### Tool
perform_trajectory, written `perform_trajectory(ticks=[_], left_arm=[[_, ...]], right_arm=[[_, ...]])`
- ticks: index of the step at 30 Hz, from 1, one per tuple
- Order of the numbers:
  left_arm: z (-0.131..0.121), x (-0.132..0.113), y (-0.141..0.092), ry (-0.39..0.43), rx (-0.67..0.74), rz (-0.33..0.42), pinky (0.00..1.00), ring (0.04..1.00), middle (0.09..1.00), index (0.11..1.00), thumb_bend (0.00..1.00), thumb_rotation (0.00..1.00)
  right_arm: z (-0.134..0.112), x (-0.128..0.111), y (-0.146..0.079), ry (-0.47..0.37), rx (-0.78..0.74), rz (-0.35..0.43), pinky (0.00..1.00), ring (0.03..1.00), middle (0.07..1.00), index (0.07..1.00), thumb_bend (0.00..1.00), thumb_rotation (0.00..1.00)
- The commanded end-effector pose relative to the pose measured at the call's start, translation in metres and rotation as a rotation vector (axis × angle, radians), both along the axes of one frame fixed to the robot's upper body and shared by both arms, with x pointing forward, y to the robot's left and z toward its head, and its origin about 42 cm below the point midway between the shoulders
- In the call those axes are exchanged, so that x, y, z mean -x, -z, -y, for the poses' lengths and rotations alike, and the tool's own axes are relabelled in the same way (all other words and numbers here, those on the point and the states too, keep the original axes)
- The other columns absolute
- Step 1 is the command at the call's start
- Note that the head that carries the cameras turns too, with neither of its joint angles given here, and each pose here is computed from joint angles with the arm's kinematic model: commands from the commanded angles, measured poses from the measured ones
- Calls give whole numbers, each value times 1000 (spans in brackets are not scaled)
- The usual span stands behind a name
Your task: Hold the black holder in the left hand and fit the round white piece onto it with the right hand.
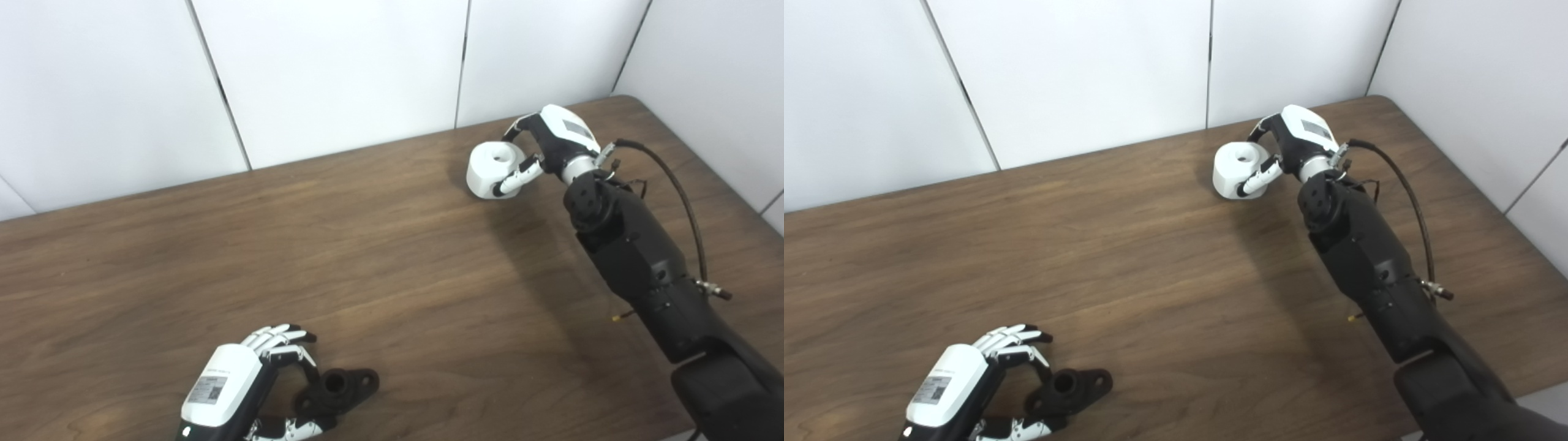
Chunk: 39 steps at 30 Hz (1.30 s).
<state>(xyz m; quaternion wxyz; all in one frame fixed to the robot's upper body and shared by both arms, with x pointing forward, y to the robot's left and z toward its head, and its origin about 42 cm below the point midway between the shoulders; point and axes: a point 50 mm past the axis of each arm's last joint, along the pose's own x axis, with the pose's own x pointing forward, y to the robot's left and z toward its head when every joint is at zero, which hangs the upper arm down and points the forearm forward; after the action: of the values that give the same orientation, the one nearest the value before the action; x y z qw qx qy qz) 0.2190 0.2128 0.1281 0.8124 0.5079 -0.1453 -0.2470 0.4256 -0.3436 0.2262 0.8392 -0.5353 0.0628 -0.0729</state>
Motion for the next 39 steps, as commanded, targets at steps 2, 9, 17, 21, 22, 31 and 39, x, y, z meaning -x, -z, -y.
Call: perform_trajectory(ticks=[2,9,17,21,22,31,39], left_arm=[[-8,8,23,-44,-87,-121,839,855,788,486,520,46],[4,6,23,-46,-103,-120,837,857,789,486,520,46],[19,3,25,-45,-129,-114,846,865,798,487,521,49],[24,2,24,-49,-138,-119,865,878,809,487,521,49],[26,1,24,-50,-137,-121,867,879,810,487,521,49],[33,-2,24,-50,-125,-128,884,890,815,487,521,50],[37,-4,25,-47,-121,-133,893,891,814,487,521,50]], right_arm=[[-5,5,-36,-40,22,99,913,935,803,485,524,143],[-27,47,-47,-141,-83,116,842,911,802,484,524,143],[-61,101,-47,-263,-121,134,816,895,789,483,525,140],[-73,124,-36,-286,-143,132,857,915,798,483,525,137],[-75,130,-33,-291,-145,131,863,914,797,483,525,137],[-97,161,-15,-349,-197,105,842,903,801,483,524,134],[-120,179,-14,-428,-262,98,869,917,801,483,524,135]])
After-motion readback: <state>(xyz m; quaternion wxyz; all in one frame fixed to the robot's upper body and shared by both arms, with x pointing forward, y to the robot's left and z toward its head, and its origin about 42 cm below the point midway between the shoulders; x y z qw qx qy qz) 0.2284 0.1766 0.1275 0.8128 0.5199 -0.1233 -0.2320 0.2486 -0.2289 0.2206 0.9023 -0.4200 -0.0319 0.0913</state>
